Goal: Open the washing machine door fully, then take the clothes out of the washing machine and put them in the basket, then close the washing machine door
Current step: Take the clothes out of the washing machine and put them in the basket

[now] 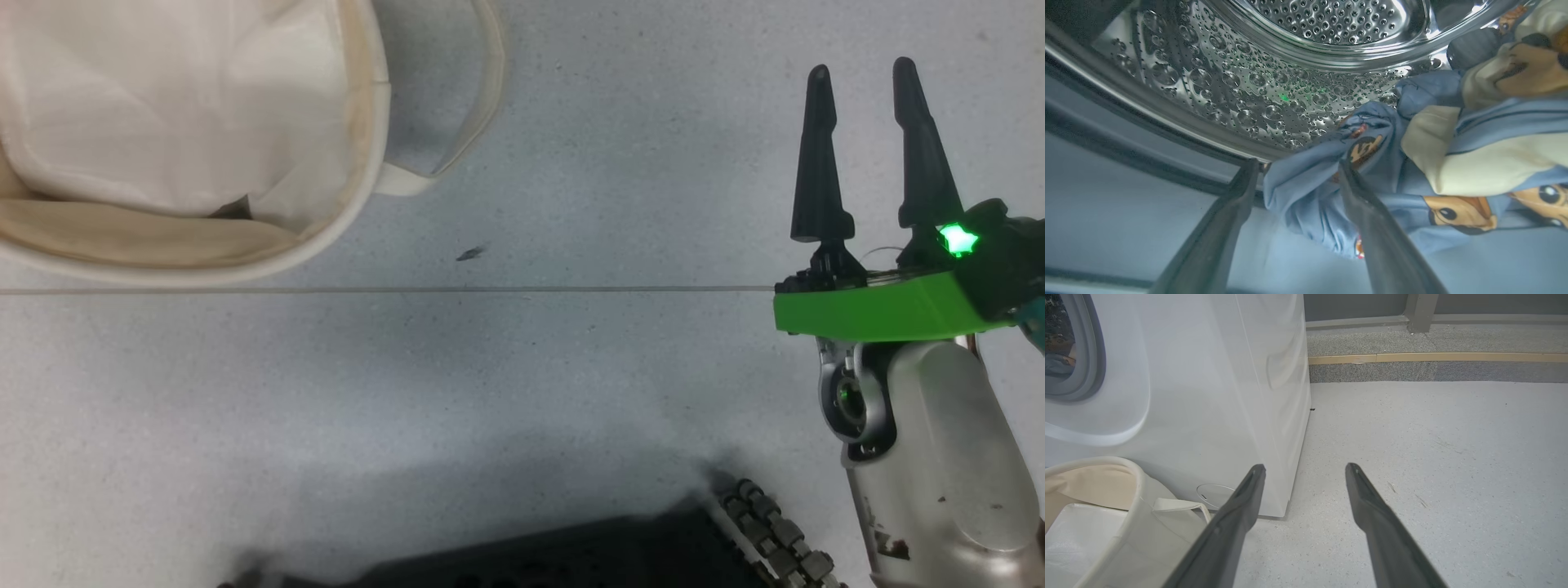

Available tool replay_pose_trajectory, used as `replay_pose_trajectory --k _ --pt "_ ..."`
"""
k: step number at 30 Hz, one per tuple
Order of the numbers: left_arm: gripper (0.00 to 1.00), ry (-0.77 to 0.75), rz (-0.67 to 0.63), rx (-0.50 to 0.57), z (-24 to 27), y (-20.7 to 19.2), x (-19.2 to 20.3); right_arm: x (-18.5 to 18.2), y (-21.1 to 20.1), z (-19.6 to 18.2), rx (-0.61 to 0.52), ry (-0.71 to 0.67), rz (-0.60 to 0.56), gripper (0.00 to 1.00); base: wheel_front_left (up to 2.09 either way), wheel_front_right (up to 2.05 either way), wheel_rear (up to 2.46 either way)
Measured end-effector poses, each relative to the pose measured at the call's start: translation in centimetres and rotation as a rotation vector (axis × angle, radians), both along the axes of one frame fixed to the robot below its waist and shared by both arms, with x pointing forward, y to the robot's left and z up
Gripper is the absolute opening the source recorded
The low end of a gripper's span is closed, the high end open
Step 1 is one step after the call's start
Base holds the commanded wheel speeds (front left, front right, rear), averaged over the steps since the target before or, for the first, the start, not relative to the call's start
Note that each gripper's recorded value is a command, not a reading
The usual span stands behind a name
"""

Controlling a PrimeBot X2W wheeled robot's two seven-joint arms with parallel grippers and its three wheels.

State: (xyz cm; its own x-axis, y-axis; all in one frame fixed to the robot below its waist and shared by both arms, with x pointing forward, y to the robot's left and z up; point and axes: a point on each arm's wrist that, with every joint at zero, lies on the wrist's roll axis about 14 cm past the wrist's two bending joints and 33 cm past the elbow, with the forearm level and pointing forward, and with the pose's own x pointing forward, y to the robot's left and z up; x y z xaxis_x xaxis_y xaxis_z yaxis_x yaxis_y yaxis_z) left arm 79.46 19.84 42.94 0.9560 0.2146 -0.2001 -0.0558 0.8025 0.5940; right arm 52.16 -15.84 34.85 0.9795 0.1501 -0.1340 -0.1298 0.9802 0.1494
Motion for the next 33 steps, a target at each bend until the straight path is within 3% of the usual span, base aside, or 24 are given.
replay_pose_trajectory --k 11,12,13,14,22,33 --pt "1.00 0.116 0.053 -0.003 -2.9 1.4 -0.8 -0.1 -0.3 -0.2 -0.007 0.006 -0.007 1.00 0.00 0.00 0.00" --pt "0.94 0.124 0.045 0.001 -3.2 1.3 -0.9 -0.1 -0.3 -0.2 -0.008 0.006 -0.006 1.00 0.00 0.00 0.00" --pt "0.52 0.132 0.037 0.006 -3.4 1.2 -1.0 -0.1 -0.3 -0.3 -0.008 0.006 -0.005 1.00 0.00 0.00 0.00" --pt "0.00 0.138 0.032 0.008 -3.6 1.1 -1.0 -0.1 -0.2 -0.3 -0.008 0.006 -0.004 1.00 0.00 0.00 0.00" --pt "0.00 0.045 -0.044 -0.082 -2.0 -0.6 -0.6 0.0 -0.3 0.2 -0.011 -0.004 -0.006 1.00 0.00 0.00 0.00" --pt "0.00 -0.084 -0.122 -0.439 0.3 -2.0 -4.5 -0.7 -0.4 4.1 0.000 -0.055 -0.016 1.00 0.00 0.00 0.00"
